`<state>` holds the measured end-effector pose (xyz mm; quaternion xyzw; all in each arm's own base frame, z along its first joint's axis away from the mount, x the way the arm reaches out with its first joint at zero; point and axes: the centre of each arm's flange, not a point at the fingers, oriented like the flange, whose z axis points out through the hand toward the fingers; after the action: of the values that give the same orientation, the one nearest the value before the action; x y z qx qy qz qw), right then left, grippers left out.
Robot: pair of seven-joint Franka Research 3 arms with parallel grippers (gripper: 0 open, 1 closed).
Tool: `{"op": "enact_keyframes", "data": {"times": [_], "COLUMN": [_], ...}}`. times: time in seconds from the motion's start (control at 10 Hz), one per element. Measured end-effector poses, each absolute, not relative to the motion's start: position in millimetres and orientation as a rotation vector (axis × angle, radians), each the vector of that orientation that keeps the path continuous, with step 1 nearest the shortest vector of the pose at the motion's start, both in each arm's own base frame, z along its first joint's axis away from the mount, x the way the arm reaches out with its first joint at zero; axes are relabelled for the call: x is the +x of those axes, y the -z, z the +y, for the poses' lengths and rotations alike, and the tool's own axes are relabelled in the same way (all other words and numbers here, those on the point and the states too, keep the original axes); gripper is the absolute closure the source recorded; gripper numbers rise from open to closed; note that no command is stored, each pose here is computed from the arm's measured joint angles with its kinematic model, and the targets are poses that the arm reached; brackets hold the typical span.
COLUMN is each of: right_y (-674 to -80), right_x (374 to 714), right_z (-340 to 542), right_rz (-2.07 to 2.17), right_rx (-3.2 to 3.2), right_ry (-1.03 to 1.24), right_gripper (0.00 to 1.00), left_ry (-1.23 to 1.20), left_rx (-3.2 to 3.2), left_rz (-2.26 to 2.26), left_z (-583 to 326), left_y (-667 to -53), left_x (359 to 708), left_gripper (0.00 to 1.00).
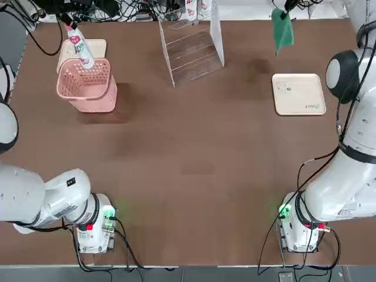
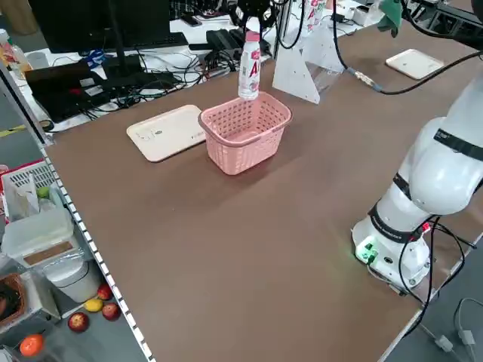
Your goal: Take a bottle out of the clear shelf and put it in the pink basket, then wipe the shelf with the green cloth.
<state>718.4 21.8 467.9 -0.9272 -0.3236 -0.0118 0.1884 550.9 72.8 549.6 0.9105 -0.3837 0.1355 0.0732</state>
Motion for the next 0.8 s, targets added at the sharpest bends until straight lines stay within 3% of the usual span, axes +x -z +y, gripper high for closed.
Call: {"op": "enact_keyframes", "data": {"times": [0.3, 0.8], "right_y": [-484, -510], "right_x": [714, 675], "right_z": [79, 171], "right_rz": [-0.934, -0.827], "right_rx": [-2.662, -2.683], "right_ry": [0.150, 0.175], "right_gripper": [0.97, 0.97], "left_ry": [-0.449, -0.430], "left_rx": [2.618, 2.535], "left_rz": [-1.225, -1.264], "left_z": [91, 129], "left_y": [-534, -488], "left_x": [543, 528], "left_gripper": [0.56, 0.56]}}
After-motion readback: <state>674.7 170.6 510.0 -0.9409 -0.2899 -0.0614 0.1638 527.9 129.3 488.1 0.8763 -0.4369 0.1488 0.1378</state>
